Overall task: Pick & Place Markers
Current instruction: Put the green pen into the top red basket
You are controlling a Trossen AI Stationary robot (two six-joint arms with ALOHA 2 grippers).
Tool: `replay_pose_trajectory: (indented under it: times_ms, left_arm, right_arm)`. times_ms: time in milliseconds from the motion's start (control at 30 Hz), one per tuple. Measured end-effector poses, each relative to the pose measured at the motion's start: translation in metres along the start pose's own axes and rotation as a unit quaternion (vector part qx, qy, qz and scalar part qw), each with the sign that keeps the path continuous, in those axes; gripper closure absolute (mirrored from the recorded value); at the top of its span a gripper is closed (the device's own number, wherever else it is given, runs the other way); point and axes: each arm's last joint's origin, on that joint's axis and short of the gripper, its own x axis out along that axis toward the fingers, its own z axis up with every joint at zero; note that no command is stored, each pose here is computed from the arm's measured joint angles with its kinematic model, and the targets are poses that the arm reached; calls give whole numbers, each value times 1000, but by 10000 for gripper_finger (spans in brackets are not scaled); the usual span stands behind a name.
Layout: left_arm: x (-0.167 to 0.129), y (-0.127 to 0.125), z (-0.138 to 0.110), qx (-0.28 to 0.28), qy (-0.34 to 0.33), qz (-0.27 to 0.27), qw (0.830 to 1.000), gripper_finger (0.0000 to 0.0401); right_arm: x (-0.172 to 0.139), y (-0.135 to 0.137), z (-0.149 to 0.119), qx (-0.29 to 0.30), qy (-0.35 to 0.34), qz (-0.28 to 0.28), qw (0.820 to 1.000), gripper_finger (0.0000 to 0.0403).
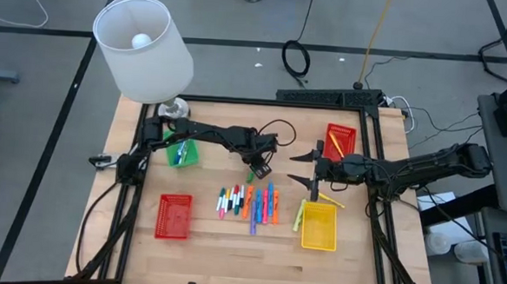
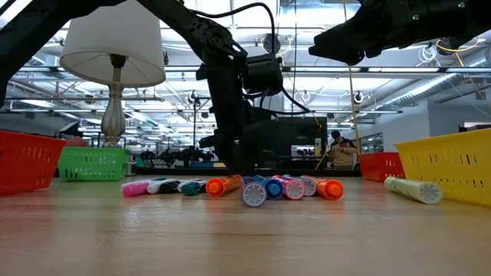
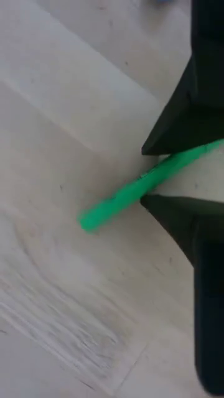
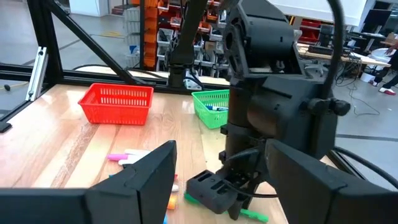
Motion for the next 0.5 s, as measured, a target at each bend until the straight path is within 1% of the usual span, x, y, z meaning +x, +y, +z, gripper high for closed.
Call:
replay_pose_trajectory:
  times_ms: [133,233,333,400,500]
  left_arm:
    - [0,3,1,-14,12,-13,1000,343]
    - [-1,5,2,-11,14,-19,1000,381]
    - [-5,6,2,24,11,-22,999,382]
    - [-18,6,2,59,1,-18,998,373]
    - [-36,6,-1,88,-12,-6,996,369]
  right_arm:
    - [0,0,0,0,0,0,1000,165]
    - [0,0,-1,0,3,-1,1000,165]
    - [0,0,-1,-1,4,-1,1000,165]
    - [0,0,-1,-1,5,-1,1000,165]
    - [0,0,-2,-2,8,-1,1000,165]
